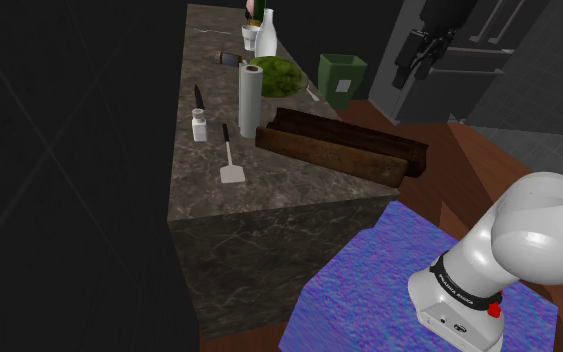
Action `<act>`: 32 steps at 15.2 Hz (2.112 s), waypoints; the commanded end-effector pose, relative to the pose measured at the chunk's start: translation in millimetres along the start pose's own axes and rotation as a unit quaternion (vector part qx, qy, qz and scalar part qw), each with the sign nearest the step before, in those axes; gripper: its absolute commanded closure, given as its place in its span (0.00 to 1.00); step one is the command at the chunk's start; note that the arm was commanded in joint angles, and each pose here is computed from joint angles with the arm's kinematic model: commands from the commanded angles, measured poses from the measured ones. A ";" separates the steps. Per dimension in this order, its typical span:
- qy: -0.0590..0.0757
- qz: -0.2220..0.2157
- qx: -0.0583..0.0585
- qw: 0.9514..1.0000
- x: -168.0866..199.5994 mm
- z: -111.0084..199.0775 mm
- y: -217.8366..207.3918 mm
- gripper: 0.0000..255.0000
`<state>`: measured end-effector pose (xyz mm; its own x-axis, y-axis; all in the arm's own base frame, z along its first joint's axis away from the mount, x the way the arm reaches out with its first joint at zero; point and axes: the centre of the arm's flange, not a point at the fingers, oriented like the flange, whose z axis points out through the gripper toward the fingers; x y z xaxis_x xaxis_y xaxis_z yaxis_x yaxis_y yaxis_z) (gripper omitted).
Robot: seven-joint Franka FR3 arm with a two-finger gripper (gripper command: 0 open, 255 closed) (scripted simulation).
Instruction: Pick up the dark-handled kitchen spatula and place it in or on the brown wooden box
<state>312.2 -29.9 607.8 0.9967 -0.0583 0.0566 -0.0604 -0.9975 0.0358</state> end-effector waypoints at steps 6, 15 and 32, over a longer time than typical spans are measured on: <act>0.000 0.033 0.001 0.999 33.9 33.7 -45.3 0.00; 0.000 0.091 0.001 0.996 102.1 94.3 -120.9 0.00; 0.001 0.201 0.003 0.979 253.2 208.4 -240.0 0.00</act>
<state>581.9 179.4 415.6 0.8986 -0.4337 0.0663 -0.4350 -0.9004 0.0054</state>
